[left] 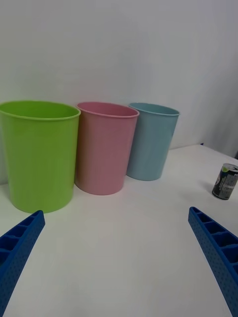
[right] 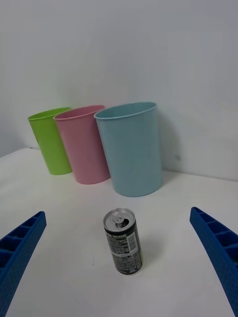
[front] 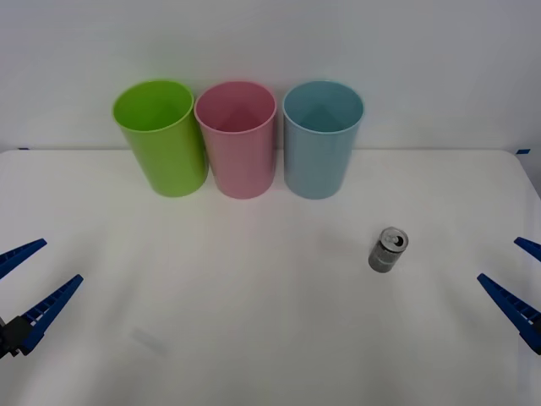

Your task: Grasp the object on the table and drop it into the matching bin: aluminum can to the light blue bin, PET bottle to the pink bin.

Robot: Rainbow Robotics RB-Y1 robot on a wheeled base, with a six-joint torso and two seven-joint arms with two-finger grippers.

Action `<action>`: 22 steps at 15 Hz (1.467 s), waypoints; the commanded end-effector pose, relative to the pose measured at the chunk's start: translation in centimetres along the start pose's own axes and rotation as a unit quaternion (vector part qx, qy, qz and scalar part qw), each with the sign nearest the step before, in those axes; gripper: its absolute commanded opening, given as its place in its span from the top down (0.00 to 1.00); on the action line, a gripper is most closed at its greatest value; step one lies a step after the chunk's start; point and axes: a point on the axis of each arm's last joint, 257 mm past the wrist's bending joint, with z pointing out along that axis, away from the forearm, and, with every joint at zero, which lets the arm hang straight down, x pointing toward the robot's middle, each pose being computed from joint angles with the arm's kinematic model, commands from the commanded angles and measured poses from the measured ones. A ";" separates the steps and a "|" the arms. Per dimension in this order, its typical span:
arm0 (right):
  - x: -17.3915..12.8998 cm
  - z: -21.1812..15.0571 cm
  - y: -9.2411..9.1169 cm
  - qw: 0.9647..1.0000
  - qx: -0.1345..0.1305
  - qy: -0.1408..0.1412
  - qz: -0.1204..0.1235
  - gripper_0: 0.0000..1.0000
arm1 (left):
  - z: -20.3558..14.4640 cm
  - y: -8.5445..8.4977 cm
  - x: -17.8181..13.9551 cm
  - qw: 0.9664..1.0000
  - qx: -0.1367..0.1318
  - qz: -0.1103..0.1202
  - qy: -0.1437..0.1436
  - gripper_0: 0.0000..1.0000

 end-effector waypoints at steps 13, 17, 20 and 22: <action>3.9 -2.8 0.1 0.998 0.017 0.061 -0.019 0.00 | 0.0 0.0 0.0 1.000 0.000 0.000 0.000 0.00; 6.7 -3.1 -1.0 0.995 0.026 0.071 -0.069 0.00 | 0.0 0.0 0.0 1.000 0.000 0.000 0.000 0.00; 8.8 -2.6 -0.8 0.995 0.022 0.077 -0.055 0.00 | 0.0 0.0 0.0 1.000 0.000 0.000 0.000 0.00; 10.0 -2.0 -0.8 0.996 0.019 0.078 -0.043 0.00 | 0.0 0.0 0.0 1.000 0.000 0.000 0.000 0.00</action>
